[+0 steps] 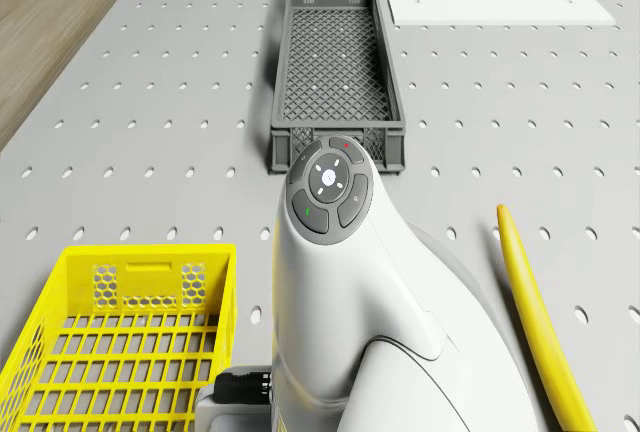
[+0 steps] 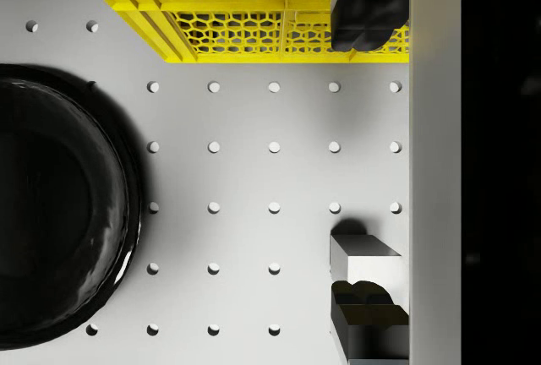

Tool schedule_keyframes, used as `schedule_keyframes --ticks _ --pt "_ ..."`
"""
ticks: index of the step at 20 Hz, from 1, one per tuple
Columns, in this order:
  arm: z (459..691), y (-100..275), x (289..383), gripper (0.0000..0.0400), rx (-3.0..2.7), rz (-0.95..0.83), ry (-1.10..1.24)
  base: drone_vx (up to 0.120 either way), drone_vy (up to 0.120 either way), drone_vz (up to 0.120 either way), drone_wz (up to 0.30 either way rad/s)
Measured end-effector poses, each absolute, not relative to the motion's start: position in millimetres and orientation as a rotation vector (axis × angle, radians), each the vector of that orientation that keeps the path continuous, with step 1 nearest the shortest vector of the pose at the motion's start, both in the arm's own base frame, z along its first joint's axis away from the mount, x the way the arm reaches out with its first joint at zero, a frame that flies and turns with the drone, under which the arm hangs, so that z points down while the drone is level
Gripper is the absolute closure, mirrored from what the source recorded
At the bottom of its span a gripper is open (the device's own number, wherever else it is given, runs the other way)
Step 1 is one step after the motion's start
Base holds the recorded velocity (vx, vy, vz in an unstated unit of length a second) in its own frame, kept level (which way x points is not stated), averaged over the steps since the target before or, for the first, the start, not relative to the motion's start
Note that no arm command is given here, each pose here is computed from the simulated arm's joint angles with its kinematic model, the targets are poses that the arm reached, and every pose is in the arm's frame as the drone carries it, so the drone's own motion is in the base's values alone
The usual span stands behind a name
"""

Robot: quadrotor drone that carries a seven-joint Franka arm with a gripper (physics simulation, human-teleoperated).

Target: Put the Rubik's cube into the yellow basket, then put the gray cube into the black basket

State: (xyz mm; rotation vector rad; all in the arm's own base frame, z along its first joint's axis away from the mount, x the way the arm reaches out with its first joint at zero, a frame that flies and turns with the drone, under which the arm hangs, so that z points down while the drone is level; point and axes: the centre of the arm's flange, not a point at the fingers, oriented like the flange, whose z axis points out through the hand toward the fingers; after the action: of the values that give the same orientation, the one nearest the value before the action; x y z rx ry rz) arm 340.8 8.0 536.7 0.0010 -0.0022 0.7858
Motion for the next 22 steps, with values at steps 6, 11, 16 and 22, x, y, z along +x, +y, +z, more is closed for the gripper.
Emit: schedule_keyframes --ticks 6,11,16,22 --pt "536.7 8.0 340.7 0.0 0.001 0.786 -0.002 0.12 -0.12 0.0 0.0" --pt "536.7 8.0 340.8 0.0 0.001 0.786 -0.002 0.04 -0.12 0.0 0.0" --pt "536.7 8.0 340.8 0.0 0.001 0.786 -0.002 0.0 -0.12 0.0 0.0" --pt "536.7 8.0 340.7 0.0 0.001 0.786 -0.002 0.0 -0.027 -0.113 0.0"
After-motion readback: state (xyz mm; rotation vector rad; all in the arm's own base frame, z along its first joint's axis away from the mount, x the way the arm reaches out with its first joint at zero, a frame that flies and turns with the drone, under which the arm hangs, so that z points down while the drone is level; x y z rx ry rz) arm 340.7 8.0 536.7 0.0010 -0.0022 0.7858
